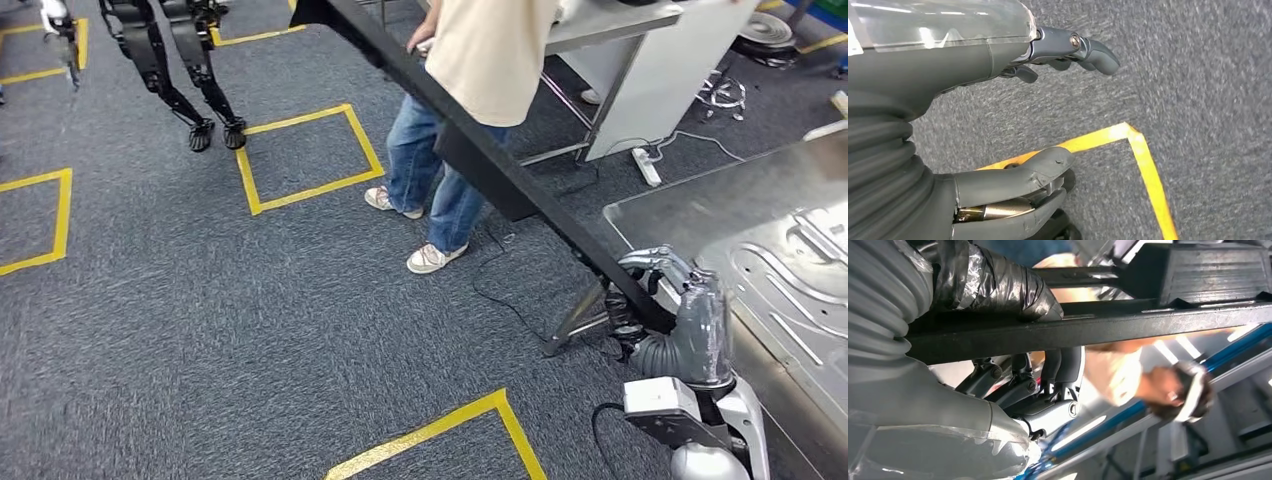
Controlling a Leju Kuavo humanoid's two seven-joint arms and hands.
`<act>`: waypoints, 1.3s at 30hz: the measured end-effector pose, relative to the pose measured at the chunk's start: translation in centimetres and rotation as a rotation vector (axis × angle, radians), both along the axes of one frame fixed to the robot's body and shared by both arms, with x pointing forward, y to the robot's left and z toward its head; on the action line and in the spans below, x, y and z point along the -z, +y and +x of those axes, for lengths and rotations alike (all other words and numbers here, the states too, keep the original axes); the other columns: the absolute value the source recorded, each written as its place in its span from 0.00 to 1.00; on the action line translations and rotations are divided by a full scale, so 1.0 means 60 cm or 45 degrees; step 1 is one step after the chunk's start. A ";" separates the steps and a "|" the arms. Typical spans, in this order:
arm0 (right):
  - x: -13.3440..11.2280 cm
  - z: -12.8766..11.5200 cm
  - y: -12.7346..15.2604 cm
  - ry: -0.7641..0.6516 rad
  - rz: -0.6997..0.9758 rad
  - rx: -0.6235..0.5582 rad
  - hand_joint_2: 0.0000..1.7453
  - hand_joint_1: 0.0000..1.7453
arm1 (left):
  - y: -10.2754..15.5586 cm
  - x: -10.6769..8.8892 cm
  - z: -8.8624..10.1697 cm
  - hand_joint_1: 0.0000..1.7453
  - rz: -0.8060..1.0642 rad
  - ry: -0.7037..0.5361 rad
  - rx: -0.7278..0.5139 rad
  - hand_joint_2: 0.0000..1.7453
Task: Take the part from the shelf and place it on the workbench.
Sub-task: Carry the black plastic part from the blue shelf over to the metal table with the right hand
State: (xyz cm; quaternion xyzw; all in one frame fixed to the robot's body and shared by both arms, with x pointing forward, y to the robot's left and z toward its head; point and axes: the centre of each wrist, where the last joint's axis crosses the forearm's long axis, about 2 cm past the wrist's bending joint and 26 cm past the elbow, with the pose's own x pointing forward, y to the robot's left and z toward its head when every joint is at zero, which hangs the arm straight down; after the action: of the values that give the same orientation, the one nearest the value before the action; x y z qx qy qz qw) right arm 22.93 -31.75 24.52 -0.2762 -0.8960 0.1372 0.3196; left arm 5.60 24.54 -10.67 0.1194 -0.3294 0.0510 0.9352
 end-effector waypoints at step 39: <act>0.009 -0.039 -0.041 0.012 -0.038 0.138 1.00 1.00 | -0.001 0.001 -0.012 0.00 -0.006 0.032 -0.012 1.00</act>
State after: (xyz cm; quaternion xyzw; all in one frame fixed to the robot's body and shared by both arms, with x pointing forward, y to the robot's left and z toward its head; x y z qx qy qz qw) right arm 20.56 -34.21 24.00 -0.3285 -0.8761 0.1340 0.3265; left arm 4.89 24.48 -10.76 0.1194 -0.3171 0.0548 0.9392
